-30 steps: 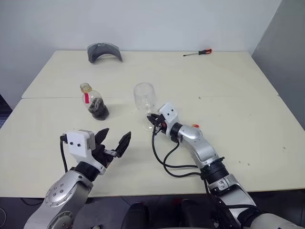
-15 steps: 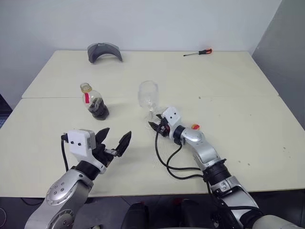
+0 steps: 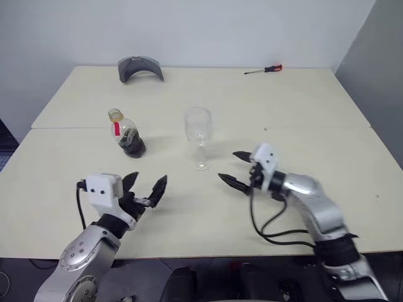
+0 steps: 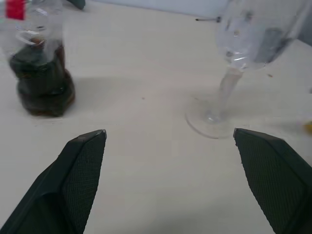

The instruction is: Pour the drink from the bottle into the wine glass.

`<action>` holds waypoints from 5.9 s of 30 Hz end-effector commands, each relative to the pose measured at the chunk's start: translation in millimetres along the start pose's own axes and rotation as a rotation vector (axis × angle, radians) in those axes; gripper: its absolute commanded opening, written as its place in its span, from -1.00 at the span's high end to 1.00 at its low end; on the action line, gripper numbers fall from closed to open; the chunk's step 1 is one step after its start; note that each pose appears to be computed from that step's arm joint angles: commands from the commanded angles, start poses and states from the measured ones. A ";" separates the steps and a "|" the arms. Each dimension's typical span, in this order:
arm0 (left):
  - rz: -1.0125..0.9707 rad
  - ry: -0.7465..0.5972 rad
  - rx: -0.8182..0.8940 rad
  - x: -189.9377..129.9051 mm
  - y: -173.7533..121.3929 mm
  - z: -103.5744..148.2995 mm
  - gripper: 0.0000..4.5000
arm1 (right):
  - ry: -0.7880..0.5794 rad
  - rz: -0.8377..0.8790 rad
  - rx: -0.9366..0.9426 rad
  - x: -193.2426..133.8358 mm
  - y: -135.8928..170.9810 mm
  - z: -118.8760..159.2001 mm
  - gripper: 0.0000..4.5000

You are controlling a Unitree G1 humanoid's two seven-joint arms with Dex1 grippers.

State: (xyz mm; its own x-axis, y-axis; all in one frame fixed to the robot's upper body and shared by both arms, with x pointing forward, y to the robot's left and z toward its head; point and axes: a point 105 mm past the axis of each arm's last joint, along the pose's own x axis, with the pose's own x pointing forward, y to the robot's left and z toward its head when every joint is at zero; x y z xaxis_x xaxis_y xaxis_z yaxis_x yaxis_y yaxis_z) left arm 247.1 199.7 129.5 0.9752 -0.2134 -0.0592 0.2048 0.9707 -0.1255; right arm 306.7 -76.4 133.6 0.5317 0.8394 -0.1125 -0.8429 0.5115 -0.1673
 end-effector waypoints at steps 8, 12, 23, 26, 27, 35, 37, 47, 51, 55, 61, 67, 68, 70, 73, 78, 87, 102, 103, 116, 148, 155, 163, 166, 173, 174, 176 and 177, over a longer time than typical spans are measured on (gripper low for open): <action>0.246 -0.143 0.101 21.4 54.5 27.1 -1.00 | -0.147 0.270 0.053 -42.0 44.0 52.0 -0.98; 0.223 -0.184 0.135 41.1 53.3 37.5 -1.00 | -0.192 0.266 0.061 -33.4 47.4 62.4 -0.98; 0.247 -0.238 0.125 61.0 53.3 51.6 -1.00 | -0.241 0.269 0.047 -25.4 51.8 76.5 -0.98; 0.234 -0.240 0.134 63.4 54.2 53.5 -1.00 | -0.242 0.260 0.044 -23.8 51.7 76.2 -0.98; 0.232 -0.241 0.139 63.8 55.0 54.1 -1.00 | -0.243 0.253 0.042 -23.0 51.2 76.0 -0.98; 0.236 -0.239 0.140 66.2 66.8 52.5 -1.00 | -0.260 0.234 0.029 -17.5 49.3 87.0 -0.98; 0.240 -0.241 0.142 68.6 70.4 52.7 -1.00 | -0.269 0.233 0.032 -16.2 49.3 90.9 -0.98; 0.175 -0.228 0.157 88.6 74.4 49.2 -1.00 | -0.255 0.234 0.010 -15.2 50.9 89.8 -0.98; 0.178 -0.236 0.153 95.1 80.1 55.1 -1.00 | -0.257 0.233 0.016 -15.9 51.9 89.2 -0.98; 0.135 -0.231 0.141 105.7 79.0 55.5 -1.00 | -0.256 0.237 0.016 -15.3 53.8 86.6 -0.98; 0.108 -0.205 0.159 118.6 83.0 49.6 -1.00 | -0.267 0.237 0.019 -13.0 54.5 89.2 -0.98; 0.109 -0.219 0.179 125.9 91.6 54.6 -0.82 | -0.267 0.231 0.032 -12.8 55.6 89.2 -1.00; 0.108 -0.223 0.178 127.0 92.9 56.2 -0.74 | -0.266 0.232 0.032 -12.7 56.0 89.4 -1.00; 0.105 -0.230 0.177 128.5 93.8 58.1 -0.49 | -0.266 0.232 0.033 -12.6 56.2 89.6 -1.00; 0.097 -0.236 0.177 130.5 93.5 59.7 -0.06 | -0.266 0.229 0.035 -12.2 54.7 90.1 -1.00; 0.095 -0.240 0.178 131.1 93.5 59.7 0.42 | -0.265 0.224 0.037 -11.6 52.7 90.7 -1.00; -0.047 -0.233 0.326 136.0 64.9 83.3 0.45 | -0.260 0.205 0.026 -10.9 43.7 86.9 -1.00; -0.489 -0.243 0.850 143.6 -7.5 136.9 0.45 | -0.244 -0.001 -0.050 9.8 -20.3 112.0 -1.00; -0.500 -0.242 0.876 144.6 -8.2 138.4 0.45 | -0.248 -0.014 -0.043 10.9 -23.4 113.9 -1.00; -0.626 -0.231 1.134 153.4 -12.7 147.4 0.45 | -0.317 -0.040 0.003 22.7 -29.5 136.1 -1.00; -0.660 -0.243 1.417 153.7 -14.9 163.9 0.45 | -0.329 0.078 0.034 23.8 -9.4 132.0 -1.00; -0.647 -0.246 1.491 154.0 -15.0 168.7 0.45 | -0.329 0.074 0.029 24.7 -10.7 131.8 -1.00; -0.620 -0.231 1.570 155.7 -12.9 172.9 0.45 | -0.334 0.072 0.021 25.5 -12.1 132.6 -1.00; -0.611 -0.227 1.605 155.8 -11.9 174.3 0.45 | -0.336 0.073 0.020 24.9 -11.9 132.9 -1.00; -0.588 -0.234 1.672 157.7 -14.1 180.1 0.45 | -0.350 0.073 0.017 24.4 -13.1 135.7 -1.00; -0.587 -0.235 1.681 157.7 -14.3 180.5 0.45 | -0.350 0.072 0.017 24.6 -13.3 135.8 -1.00; -0.587 -0.232 1.703 157.9 -14.4 180.7 0.45 | -0.352 0.071 0.017 24.7 -13.7 136.0 -1.00; -0.586 -0.230 1.711 158.0 -14.4 180.9 0.45 | -0.352 0.070 0.017 24.5 -13.8 136.1 -1.00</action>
State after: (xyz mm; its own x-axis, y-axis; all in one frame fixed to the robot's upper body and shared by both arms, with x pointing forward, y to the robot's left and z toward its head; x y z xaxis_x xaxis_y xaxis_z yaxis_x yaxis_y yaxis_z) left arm 416.2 170.4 277.7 0.6957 -0.6510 -0.3037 0.2686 -0.1564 0.9505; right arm 323.7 -38.3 251.3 0.4325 0.8839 0.1777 -0.8839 0.4546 -0.1099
